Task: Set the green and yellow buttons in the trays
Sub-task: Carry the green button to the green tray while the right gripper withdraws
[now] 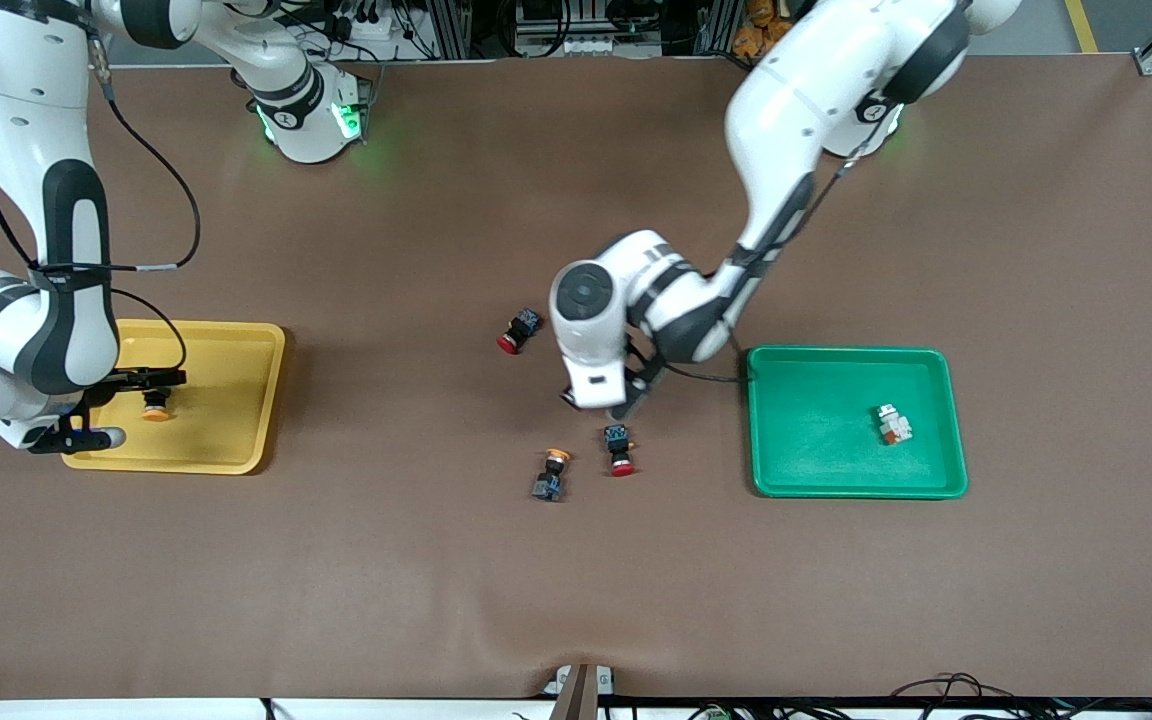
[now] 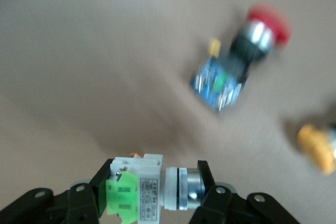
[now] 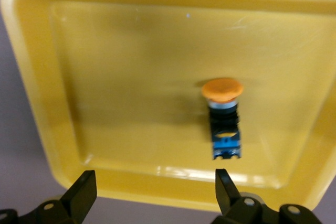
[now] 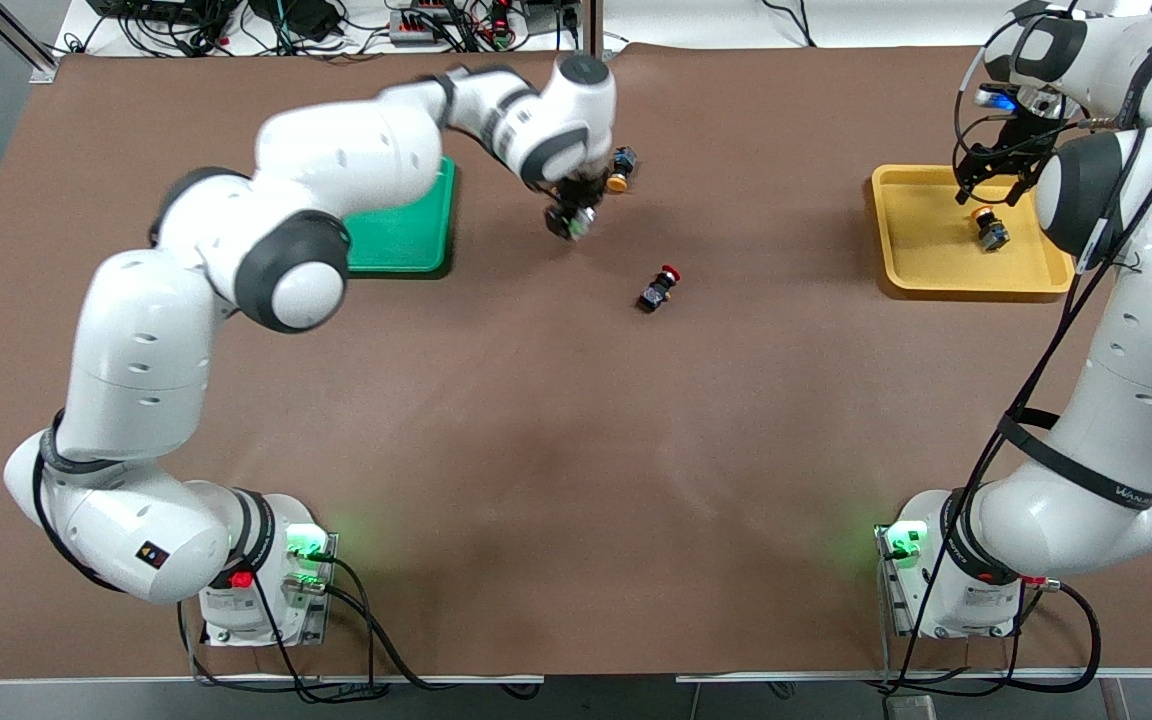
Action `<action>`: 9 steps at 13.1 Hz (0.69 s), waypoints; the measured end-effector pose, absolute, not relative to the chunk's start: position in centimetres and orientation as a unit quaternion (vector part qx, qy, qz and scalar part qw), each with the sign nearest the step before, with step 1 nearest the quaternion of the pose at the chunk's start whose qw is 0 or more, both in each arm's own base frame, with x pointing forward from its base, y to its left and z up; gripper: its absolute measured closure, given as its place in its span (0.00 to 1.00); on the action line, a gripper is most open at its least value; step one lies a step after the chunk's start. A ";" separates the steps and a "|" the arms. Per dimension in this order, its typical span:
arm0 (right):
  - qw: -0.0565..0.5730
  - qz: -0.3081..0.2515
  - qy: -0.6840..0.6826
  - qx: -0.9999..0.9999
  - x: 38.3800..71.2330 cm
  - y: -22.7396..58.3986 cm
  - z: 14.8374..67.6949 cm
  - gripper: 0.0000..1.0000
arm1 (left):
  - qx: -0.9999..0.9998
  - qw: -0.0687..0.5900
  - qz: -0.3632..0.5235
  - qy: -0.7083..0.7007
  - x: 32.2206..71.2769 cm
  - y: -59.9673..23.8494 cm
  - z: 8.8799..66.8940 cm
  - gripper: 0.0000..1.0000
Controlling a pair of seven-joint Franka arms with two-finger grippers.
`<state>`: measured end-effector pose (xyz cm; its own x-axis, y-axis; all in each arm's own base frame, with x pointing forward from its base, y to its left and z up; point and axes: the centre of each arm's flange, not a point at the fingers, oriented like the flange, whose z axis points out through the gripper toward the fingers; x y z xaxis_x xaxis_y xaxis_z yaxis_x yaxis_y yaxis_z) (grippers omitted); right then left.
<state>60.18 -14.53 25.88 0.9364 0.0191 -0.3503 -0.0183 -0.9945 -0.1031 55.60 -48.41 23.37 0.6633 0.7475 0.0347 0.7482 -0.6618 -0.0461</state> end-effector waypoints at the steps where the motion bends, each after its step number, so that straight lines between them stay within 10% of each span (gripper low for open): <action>1: 0.052 0.187 0.019 -0.981 60.2 -13.4 26.1 0.00 | -0.919 0.033 -0.001 -0.394 57.3 -45.9 25.4 0.34; 9: 0.098 0.204 0.106 -0.968 60.9 -2.9 24.8 0.00 | -0.954 0.085 0.042 -0.286 61.0 -24.9 27.2 0.34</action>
